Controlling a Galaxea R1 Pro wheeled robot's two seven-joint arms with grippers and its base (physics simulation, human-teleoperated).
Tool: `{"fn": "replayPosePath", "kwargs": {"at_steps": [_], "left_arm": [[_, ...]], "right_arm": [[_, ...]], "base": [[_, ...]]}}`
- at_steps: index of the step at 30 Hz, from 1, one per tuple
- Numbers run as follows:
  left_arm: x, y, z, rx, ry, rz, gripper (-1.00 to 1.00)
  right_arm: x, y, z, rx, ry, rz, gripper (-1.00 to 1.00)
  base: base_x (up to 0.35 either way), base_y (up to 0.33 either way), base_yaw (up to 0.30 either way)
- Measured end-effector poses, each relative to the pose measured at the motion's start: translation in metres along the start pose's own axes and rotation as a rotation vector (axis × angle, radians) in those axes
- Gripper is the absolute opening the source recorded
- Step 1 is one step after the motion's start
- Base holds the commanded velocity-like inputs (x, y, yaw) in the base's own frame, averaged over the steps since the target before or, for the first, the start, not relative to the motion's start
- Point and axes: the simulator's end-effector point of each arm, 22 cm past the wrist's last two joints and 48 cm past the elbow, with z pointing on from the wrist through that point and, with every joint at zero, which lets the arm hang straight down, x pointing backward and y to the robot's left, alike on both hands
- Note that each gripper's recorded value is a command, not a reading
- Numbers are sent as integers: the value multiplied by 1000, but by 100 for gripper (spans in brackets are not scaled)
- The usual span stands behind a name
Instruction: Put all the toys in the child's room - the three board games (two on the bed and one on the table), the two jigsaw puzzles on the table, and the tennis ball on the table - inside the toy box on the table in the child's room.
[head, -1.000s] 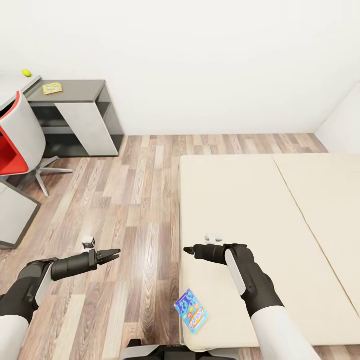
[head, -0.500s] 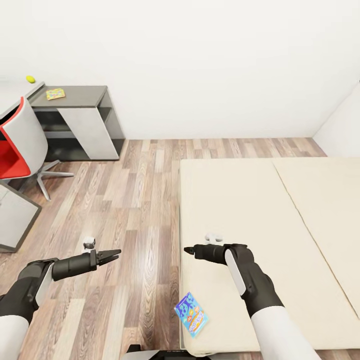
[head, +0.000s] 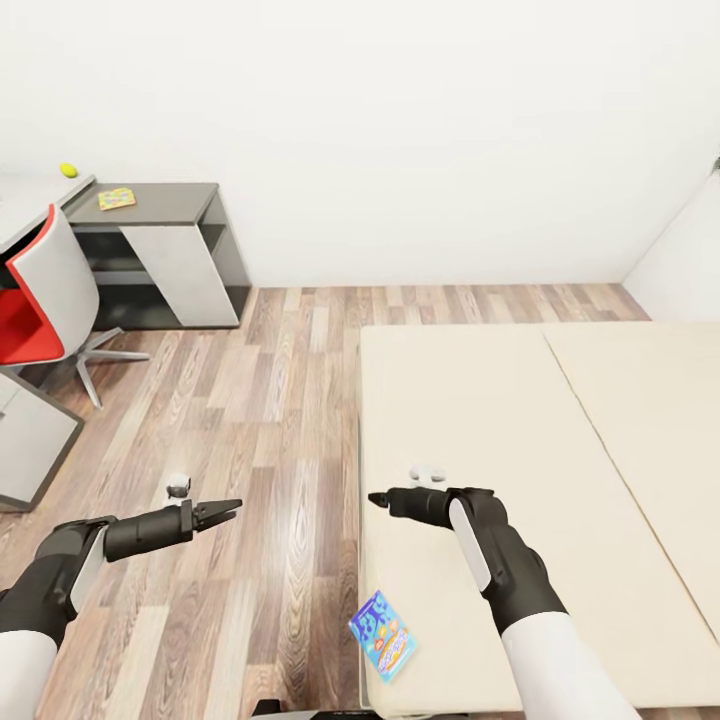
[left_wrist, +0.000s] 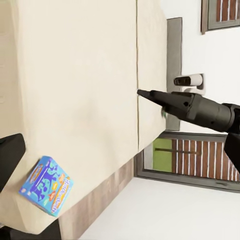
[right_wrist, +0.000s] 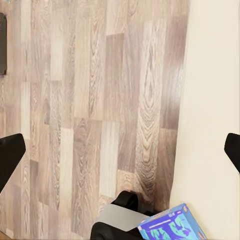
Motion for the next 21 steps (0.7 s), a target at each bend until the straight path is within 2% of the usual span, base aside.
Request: {"fn": "replayPosePath", "kwargs": {"at_steps": [7,21], "left_arm": [[-3,7,-2,-53,-4,9,100],[-9,8,-6,-98,-16,27,100]], "right_arm": [[-8,3,-4,-1,-24,-10,100],[-17,9,-12,-2,-44,-24,100]], "base": [[0,0,0],[0,0,0]]}}
